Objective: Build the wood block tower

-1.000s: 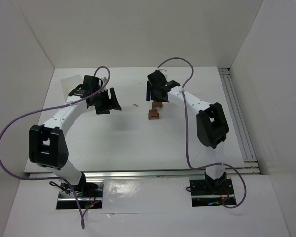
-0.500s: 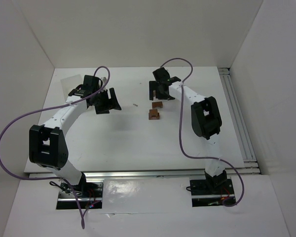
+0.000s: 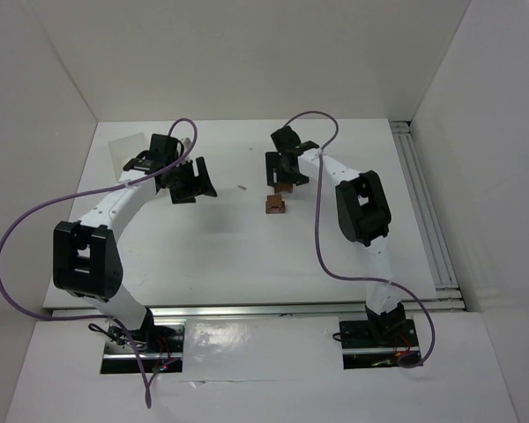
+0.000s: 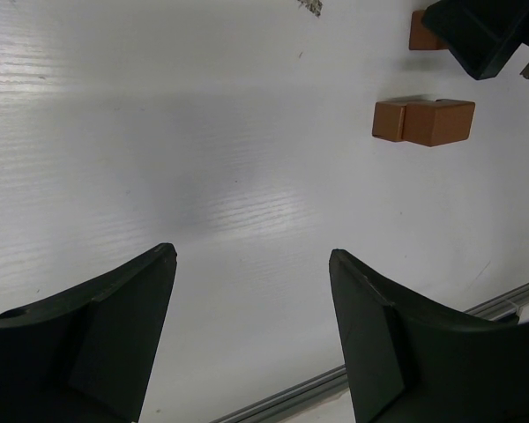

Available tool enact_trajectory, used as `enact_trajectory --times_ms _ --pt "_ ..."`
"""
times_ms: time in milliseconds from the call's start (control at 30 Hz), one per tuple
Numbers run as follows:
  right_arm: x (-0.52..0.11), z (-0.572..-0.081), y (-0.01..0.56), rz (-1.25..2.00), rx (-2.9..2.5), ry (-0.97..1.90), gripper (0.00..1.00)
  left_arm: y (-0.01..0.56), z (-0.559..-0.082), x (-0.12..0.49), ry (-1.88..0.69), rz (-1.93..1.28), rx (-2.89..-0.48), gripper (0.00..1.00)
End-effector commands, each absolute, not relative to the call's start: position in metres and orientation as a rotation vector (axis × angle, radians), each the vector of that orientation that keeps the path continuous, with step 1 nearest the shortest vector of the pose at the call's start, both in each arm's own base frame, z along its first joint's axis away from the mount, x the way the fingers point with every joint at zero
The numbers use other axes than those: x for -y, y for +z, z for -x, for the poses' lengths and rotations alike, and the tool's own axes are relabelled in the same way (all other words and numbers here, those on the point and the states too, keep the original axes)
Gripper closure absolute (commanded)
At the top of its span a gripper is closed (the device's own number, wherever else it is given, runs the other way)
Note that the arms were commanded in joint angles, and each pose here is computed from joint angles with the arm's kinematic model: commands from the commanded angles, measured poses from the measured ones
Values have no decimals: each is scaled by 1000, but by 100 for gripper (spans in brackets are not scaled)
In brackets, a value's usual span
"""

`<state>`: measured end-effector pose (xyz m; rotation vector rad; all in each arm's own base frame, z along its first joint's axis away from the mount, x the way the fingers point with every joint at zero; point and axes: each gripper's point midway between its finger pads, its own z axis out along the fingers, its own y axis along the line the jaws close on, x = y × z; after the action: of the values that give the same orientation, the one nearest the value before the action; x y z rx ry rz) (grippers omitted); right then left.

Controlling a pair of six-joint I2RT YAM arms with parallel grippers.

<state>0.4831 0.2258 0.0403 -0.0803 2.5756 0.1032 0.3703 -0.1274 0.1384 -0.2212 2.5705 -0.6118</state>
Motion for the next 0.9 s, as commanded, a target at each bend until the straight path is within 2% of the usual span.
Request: enact_trajectory --times_ms 0,67,233,267,600,867 --pt "-237 -484 41 116 -2571 115 13 152 -381 128 -618 188 -2528 18" --pt "-237 -486 42 111 -2560 109 18 152 -381 128 -618 188 -2528 18" --pt "-234 -489 49 89 -2543 94 51 151 -381 126 -606 192 -2528 18" --pt "-233 -487 48 90 -2551 89 52 155 -381 126 -608 189 -2519 18" --pt "-229 -492 149 -8 -2363 154 53 155 -378 127 -619 185 -2519 18" --pt "-219 -471 127 -22 -2434 196 53 152 -373 126 -618 188 -2528 18"
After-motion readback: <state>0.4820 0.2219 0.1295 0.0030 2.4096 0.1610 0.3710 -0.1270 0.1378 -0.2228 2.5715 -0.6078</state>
